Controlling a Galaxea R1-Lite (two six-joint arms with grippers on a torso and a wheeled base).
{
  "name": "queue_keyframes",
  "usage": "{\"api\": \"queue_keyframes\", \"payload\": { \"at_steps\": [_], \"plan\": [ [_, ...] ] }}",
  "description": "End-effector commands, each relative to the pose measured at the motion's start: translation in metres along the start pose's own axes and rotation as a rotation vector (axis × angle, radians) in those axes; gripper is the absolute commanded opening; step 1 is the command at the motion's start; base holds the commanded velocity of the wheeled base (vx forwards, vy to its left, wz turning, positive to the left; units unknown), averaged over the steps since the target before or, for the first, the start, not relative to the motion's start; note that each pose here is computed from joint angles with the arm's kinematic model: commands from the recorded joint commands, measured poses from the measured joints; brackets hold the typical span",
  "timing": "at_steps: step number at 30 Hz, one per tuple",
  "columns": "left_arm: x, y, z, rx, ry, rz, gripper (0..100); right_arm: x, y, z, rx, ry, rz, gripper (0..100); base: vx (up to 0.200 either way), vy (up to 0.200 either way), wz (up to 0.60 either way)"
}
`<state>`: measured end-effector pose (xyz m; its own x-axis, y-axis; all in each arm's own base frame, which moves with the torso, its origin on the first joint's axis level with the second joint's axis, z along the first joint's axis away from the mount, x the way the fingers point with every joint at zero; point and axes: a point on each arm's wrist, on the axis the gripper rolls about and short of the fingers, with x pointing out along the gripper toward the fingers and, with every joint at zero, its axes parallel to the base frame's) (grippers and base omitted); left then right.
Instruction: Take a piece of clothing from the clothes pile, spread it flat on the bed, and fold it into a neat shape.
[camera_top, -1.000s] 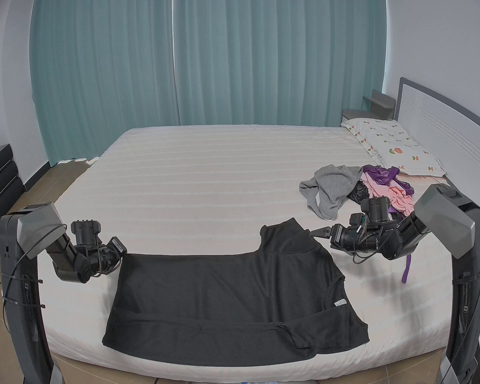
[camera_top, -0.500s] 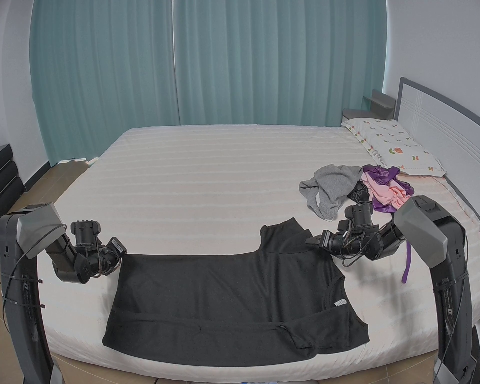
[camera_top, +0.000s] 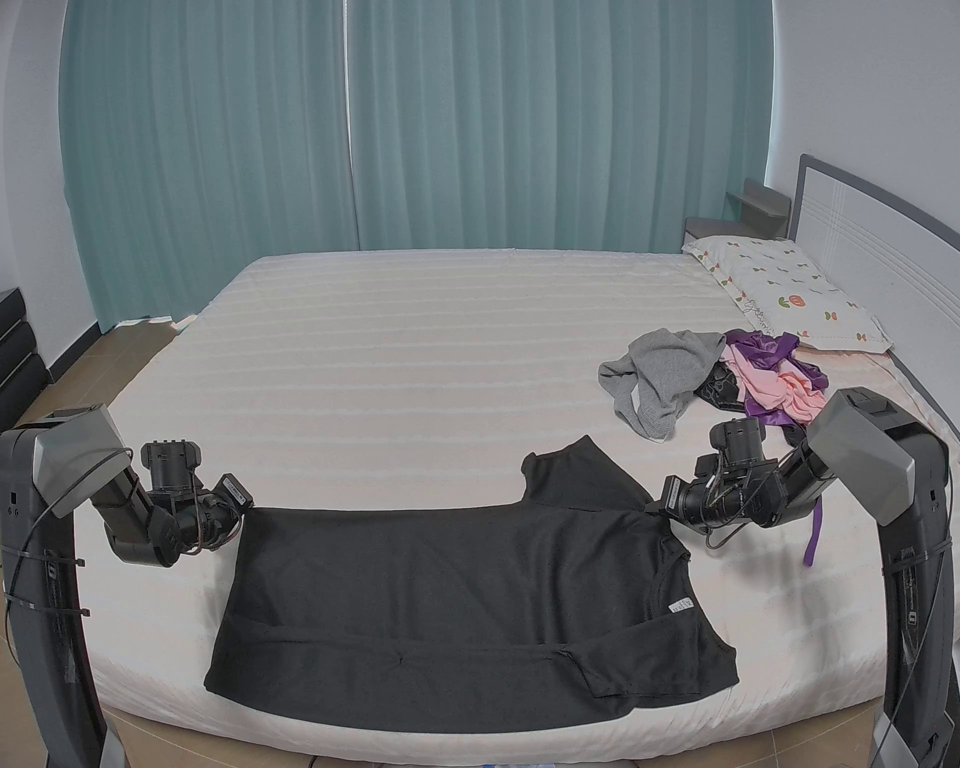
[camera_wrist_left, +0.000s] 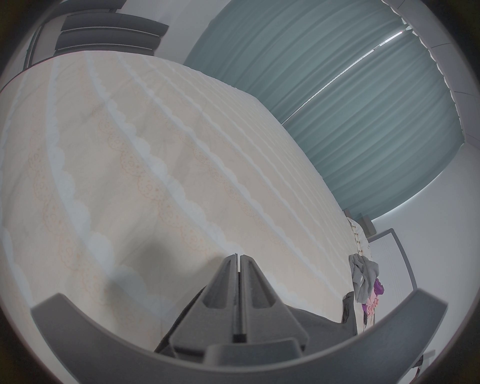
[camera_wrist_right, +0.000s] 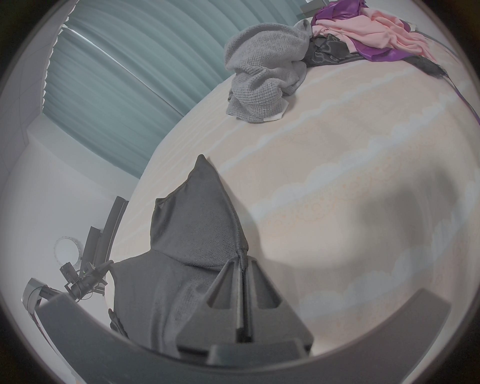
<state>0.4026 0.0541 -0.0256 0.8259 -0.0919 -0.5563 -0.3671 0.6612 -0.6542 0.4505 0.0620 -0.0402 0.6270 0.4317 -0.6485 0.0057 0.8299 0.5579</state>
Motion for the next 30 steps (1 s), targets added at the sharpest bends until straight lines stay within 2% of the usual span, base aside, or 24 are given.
{"api": "queue_keyframes", "payload": {
  "at_steps": [1, 4, 5, 14, 17, 21, 28, 29, 30],
  "plan": [
    [0.0, 0.0, 0.0, -0.001, -0.001, 0.0, 0, -0.006, 0.002, 0.0, -0.004, 0.003, -0.002, 0, 0.0, 0.0, 0.0],
    [0.0, 0.0, 0.0, -0.001, 0.0, 0.001, 0, -0.009, 0.001, -0.004, -0.025, 0.013, -0.007, 0, 0.0, 0.0, 0.0],
    [0.0, 0.0, 0.0, -0.001, -0.001, 0.0, 0, -0.009, 0.001, -0.004, -0.029, 0.013, -0.007, 100, 0.0, 0.0, 0.0],
    [0.0, 0.0, 0.0, -0.001, 0.0, 0.001, 0, -0.008, 0.009, 0.006, -0.04, -0.017, 0.025, 100, 0.0, 0.0, 0.0],
    [0.0, 0.0, 0.0, -0.001, 0.0, 0.001, 0, -0.001, 0.018, 0.016, -0.021, -0.047, 0.054, 100, 0.0, 0.0, 0.0],
    [0.0, 0.0, 0.0, -0.001, 0.0, 0.001, 0, 0.02, 0.026, 0.013, 0.028, -0.035, 0.074, 100, 0.0, 0.0, 0.0],
    [0.0, 0.0, 0.0, -0.001, 0.0, 0.001, 0, 0.03, 0.025, 0.01, 0.032, -0.029, 0.076, 100, 0.0, 0.0, 0.0],
    [0.0, 0.0, 0.0, -0.001, 0.0, 0.001, 0, 0.033, 0.024, 0.013, 0.039, -0.041, 0.077, 0, 0.0, 0.0, 0.0],
    [0.0, 0.0, 0.0, -0.001, 0.0, 0.001, 0, 0.033, 0.024, 0.014, 0.042, -0.046, 0.077, 0, 0.0, 0.0, 0.0]
  ]
}}
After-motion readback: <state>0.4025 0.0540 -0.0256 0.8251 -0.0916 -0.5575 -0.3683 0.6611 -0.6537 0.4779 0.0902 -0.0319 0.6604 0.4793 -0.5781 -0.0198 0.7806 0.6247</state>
